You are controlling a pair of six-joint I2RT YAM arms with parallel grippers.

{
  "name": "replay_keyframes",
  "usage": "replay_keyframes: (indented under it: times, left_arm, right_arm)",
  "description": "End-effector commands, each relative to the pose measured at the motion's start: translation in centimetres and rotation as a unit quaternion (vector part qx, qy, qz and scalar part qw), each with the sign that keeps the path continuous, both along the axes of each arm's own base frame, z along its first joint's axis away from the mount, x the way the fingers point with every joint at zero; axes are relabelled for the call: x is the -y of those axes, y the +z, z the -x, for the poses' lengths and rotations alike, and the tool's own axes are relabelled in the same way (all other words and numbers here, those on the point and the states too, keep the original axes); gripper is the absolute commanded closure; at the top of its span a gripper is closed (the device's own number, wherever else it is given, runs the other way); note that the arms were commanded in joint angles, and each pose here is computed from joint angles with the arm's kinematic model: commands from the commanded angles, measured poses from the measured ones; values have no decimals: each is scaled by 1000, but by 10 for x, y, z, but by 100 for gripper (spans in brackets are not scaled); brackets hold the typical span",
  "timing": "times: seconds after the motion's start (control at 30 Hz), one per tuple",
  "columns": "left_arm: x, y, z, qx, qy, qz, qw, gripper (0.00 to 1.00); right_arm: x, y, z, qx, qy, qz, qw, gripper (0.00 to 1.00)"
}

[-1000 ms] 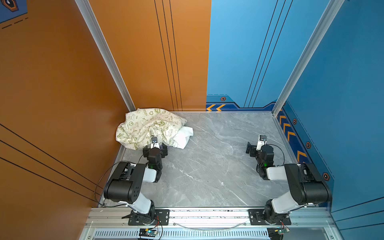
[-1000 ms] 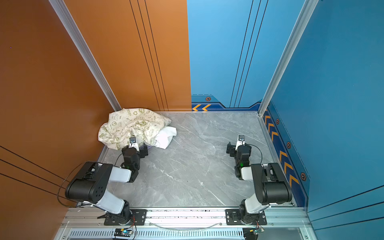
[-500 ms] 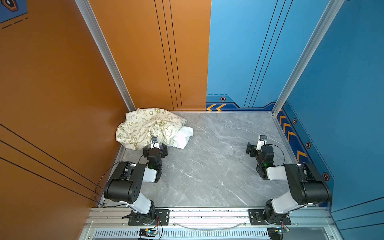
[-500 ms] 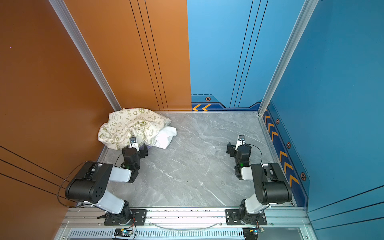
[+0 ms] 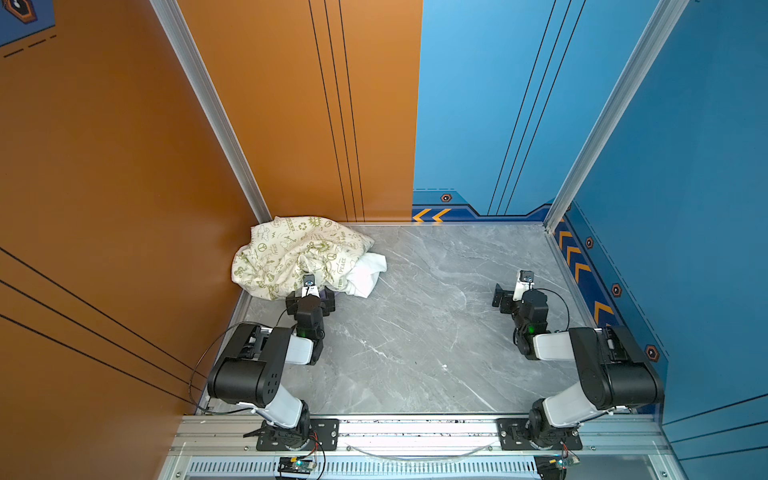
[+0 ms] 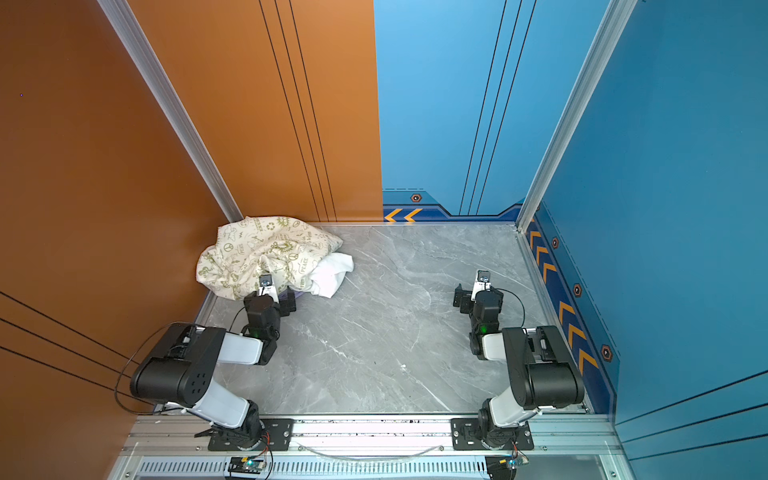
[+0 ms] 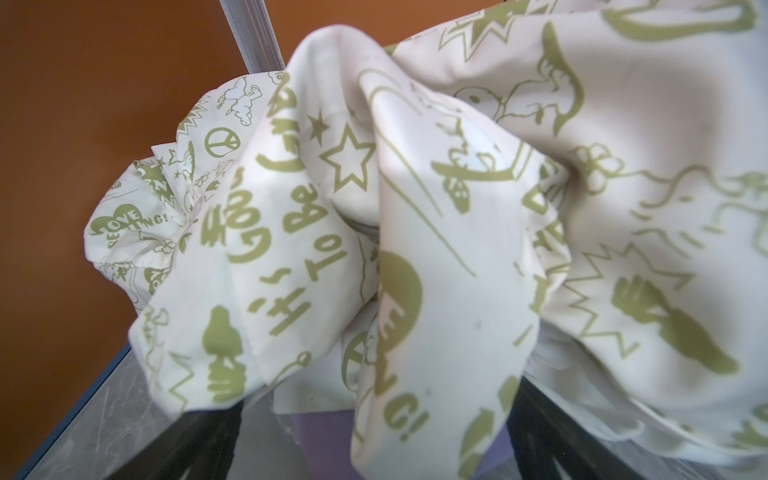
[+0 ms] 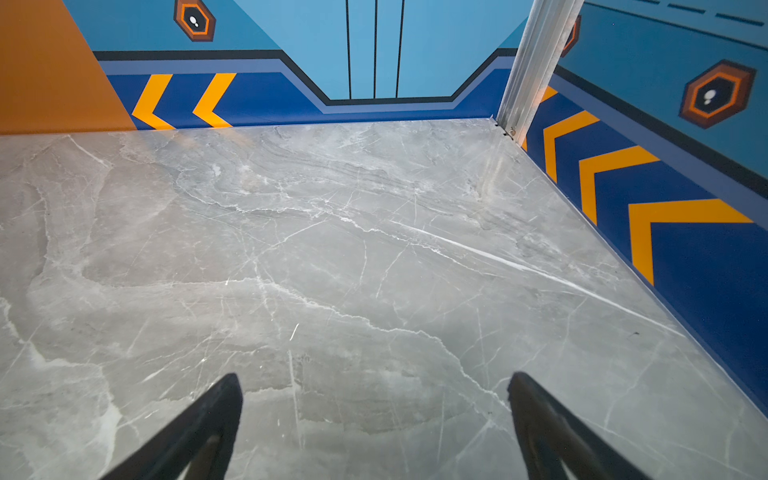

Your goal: Pick out a specific cloth from the pile

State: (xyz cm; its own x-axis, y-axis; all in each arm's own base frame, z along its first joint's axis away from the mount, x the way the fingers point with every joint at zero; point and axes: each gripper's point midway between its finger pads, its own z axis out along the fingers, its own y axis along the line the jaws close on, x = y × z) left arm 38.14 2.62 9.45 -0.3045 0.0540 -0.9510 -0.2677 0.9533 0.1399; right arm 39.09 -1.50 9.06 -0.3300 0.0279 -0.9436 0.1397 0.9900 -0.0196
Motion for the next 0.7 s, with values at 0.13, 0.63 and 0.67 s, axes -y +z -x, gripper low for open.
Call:
replay_keyframes:
  times: [0.13, 0.63, 0.67]
  left_arm:
    - [7, 22, 2, 19, -13, -9, 1000, 2]
    - [-3, 130, 103, -4, 53, 139, 989, 1]
    - [-5, 131, 111, -7, 57, 157, 986, 0]
  right_arm:
    - [1, 20, -3, -21, -5, -5, 1000, 0]
    - [-49, 133, 28, 29, 68, -127, 989, 0]
    - [-57, 139, 31, 32, 84, -131, 987, 0]
